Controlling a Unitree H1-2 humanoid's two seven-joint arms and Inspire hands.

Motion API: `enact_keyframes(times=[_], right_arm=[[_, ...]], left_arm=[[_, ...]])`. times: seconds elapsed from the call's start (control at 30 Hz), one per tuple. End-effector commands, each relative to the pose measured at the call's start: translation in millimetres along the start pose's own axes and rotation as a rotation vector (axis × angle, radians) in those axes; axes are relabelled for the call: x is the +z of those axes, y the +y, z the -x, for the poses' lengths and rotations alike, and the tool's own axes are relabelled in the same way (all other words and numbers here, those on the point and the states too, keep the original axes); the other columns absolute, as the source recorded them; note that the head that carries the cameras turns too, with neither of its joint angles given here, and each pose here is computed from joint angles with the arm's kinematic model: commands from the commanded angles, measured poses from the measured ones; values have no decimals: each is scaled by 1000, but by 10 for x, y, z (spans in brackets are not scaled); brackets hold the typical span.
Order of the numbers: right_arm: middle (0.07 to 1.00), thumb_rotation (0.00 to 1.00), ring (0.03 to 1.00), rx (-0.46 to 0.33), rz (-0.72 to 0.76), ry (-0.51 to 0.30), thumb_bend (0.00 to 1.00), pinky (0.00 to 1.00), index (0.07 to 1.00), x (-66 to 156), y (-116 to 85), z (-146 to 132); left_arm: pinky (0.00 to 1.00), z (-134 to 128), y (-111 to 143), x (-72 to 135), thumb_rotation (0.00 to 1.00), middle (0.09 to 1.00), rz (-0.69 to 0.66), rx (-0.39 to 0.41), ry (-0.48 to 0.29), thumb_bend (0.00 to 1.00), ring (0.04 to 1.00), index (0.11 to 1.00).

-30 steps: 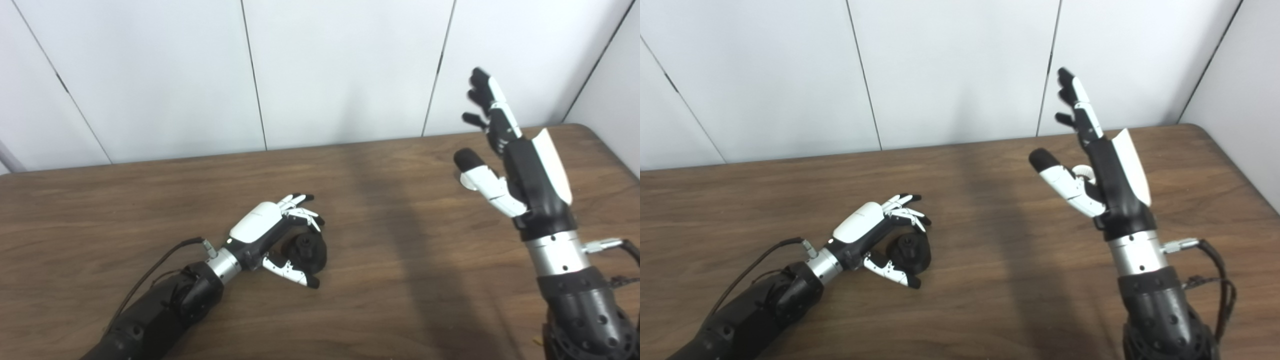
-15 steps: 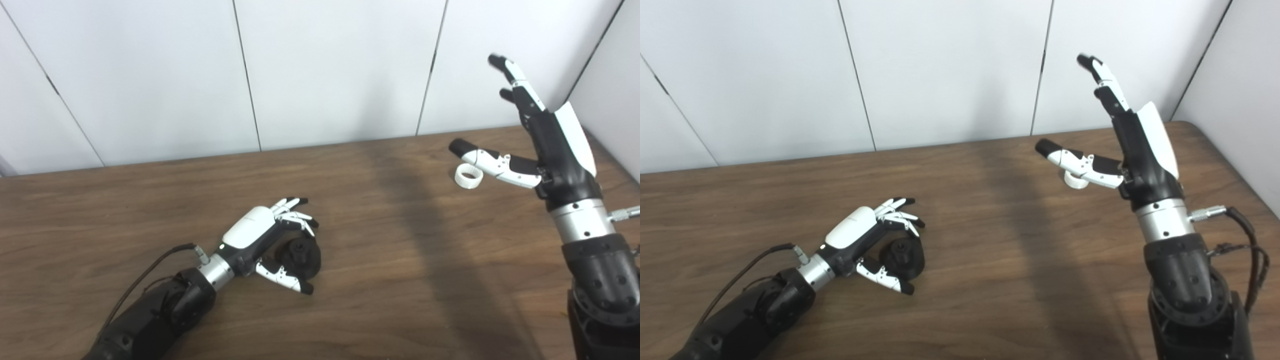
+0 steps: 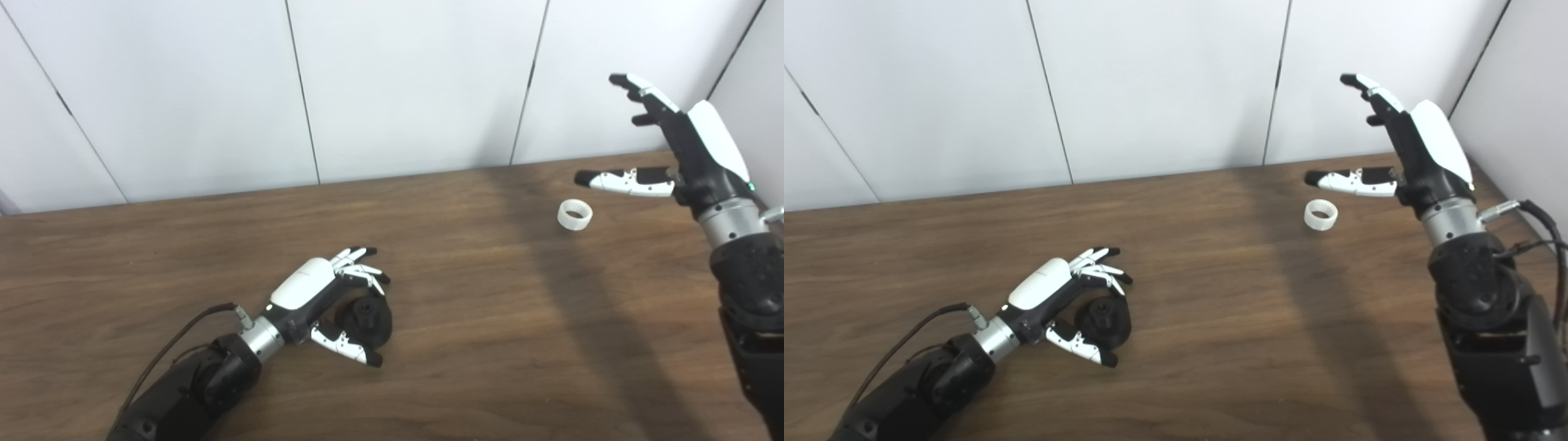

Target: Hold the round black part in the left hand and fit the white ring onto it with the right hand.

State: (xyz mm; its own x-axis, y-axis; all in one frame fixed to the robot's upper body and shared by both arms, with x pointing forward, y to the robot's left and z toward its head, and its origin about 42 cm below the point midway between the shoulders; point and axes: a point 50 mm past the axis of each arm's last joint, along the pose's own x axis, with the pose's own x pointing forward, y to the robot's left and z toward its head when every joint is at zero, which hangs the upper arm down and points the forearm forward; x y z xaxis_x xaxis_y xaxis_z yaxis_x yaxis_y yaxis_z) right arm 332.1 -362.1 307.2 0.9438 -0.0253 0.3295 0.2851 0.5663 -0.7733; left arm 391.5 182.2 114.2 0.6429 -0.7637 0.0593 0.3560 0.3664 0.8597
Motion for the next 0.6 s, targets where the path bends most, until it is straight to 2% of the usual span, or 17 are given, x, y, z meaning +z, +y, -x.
enact_keyframes(times=[0.0,0.1,0.27,0.37,0.57], right_arm=[[885,242,903,-27,50,-72,692,811,839,62,-174,-128],[890,234,923,25,89,-46,723,840,825,-6,-211,-207],[902,287,976,131,180,-20,819,903,808,-82,-301,-380],[896,293,985,174,235,-16,876,884,789,-119,-338,-466],[884,314,967,253,350,-2,921,811,768,-220,-343,-623]], left_arm=[[1000,166,-222,-94,59,764,-8,-115,55,524,970,480],[1000,177,-235,-104,58,764,-14,-116,57,524,972,480],[1000,212,-233,-133,59,763,-19,-116,64,524,968,480],[1000,228,-225,-146,59,764,-22,-118,66,524,971,480],[1000,249,-222,-146,60,766,-22,-121,65,524,969,480]])
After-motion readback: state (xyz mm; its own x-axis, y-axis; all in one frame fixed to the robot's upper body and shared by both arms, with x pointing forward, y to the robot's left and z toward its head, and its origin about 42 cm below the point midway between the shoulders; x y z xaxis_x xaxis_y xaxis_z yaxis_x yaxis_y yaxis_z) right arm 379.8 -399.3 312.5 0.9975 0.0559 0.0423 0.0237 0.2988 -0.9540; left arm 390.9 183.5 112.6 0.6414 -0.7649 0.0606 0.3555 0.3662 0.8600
